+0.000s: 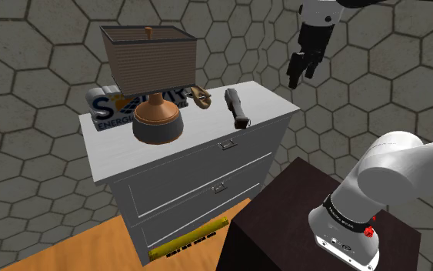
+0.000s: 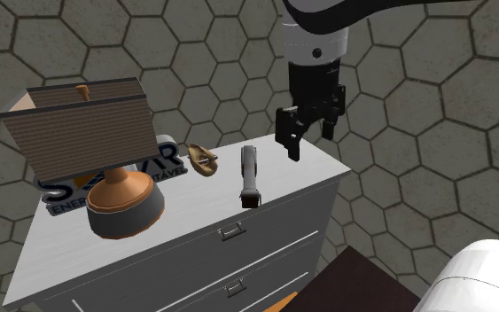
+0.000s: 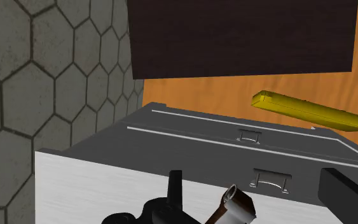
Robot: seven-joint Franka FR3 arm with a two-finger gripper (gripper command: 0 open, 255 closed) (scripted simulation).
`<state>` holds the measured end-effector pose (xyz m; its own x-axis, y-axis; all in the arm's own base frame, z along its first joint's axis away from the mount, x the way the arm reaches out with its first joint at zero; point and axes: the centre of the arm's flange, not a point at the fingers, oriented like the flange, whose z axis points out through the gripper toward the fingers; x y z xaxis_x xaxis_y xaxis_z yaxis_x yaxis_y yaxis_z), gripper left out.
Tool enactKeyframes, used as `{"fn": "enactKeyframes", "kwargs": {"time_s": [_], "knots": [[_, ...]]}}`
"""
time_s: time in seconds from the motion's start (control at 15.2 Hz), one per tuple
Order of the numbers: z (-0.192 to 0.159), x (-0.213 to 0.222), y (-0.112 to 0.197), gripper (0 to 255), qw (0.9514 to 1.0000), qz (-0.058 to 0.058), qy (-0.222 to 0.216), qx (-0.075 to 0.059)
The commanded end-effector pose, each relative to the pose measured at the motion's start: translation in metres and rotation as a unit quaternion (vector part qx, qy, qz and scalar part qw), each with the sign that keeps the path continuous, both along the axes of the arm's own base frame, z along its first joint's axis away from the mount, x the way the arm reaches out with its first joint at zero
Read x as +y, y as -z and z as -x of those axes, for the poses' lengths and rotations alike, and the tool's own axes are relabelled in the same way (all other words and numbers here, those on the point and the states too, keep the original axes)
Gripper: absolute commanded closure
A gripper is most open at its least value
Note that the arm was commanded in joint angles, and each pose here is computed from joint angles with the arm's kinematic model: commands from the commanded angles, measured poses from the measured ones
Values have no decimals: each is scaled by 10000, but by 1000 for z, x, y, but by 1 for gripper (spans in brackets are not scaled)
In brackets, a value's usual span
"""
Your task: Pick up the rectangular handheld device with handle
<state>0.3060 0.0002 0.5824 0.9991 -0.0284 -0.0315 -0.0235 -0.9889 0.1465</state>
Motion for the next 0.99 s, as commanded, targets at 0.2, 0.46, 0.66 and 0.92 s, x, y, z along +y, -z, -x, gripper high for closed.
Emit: {"fn": "enactKeyframes", "kwargs": {"time_s": [0.2, 0.46, 0.66, 0.92], "knots": [[-29, -2, 26, 0, 9994, -61, 321, -69], [-68, -7, 59, 0, 9970, -142, 748, -160], [-98, -13, 84, 0, 9938, -202, 1067, -228], [-137, -23, 116, 0, 9879, -282, 1491, -318]]}}
